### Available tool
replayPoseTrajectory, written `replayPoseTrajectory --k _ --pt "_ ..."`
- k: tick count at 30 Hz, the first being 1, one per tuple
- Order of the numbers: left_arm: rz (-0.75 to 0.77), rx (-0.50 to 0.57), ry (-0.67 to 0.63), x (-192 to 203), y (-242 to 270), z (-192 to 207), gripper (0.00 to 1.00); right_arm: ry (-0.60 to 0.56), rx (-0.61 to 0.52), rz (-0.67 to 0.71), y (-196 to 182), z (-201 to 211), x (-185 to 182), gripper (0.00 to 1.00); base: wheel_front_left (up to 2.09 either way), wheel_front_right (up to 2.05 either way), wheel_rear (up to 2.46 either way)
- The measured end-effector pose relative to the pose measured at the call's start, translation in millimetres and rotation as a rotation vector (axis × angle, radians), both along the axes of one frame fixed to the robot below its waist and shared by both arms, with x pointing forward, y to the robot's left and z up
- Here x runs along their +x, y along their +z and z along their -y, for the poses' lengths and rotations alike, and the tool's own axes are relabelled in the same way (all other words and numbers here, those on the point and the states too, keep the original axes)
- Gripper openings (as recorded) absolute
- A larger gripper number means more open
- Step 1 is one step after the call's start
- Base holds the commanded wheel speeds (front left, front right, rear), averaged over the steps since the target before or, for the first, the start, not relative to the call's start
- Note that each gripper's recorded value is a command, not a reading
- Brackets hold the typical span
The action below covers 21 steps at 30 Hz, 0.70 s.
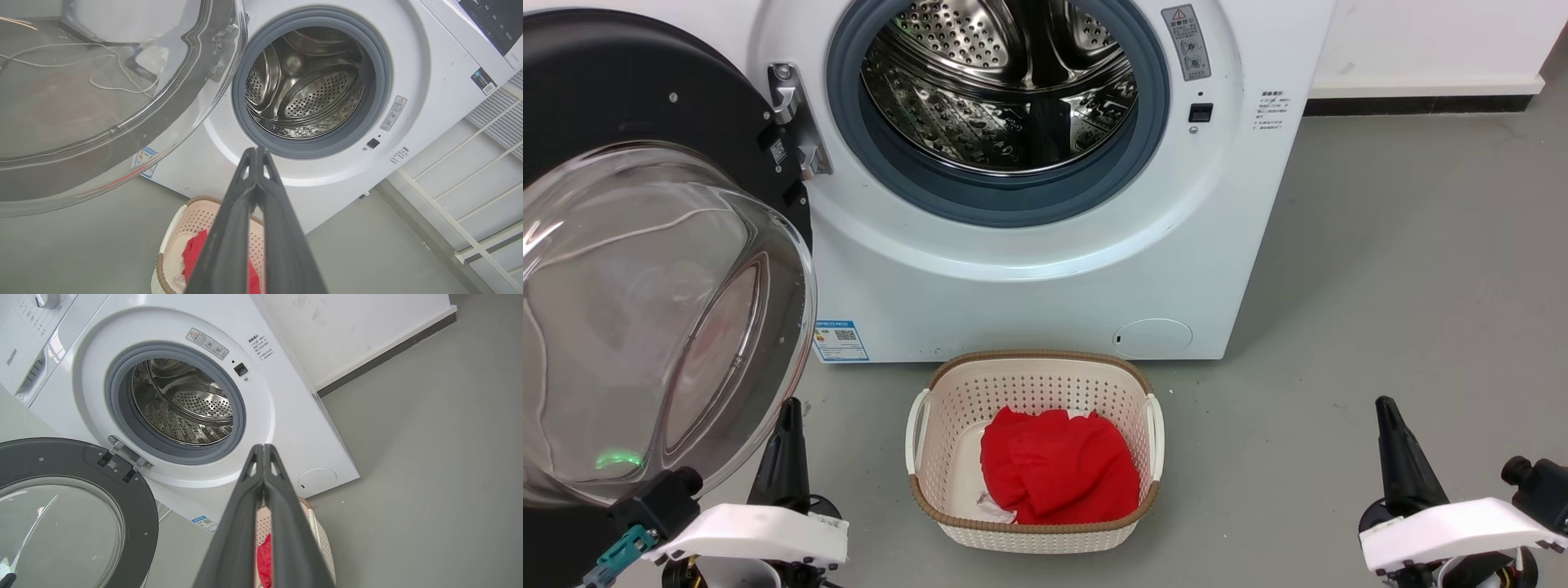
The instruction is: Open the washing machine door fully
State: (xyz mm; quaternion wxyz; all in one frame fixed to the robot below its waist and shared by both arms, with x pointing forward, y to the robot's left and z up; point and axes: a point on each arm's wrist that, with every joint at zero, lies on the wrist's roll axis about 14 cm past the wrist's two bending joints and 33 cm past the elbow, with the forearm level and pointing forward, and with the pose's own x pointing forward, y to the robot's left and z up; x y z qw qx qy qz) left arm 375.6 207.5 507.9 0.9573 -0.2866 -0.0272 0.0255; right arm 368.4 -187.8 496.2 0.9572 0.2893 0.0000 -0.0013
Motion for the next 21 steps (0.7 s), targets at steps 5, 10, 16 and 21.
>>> replayPoseTrajectory --k 5,10,16,21 --pt "-0.010 -0.074 0.002 0.2 -2.5 -0.8 0.00 -0.008 0.075 0.002 2.2 1.9 3.1 0.00 0.00 0.00 0.00" --pt "-0.017 -0.146 0.003 0.7 -4.3 -1.4 0.00 -0.015 0.145 -0.006 1.1 3.7 4.1 0.00 0.00 0.00 0.00" --pt "-0.023 -0.229 0.004 1.4 -6.0 -1.8 0.00 -0.018 0.223 -0.019 -1.1 5.0 4.9 0.00 0.00 0.00 0.00" --pt "-0.030 -0.293 0.000 1.8 -7.7 -1.2 0.00 -0.021 0.286 -0.016 1.0 5.9 7.4 0.00 0.00 0.00 0.00"
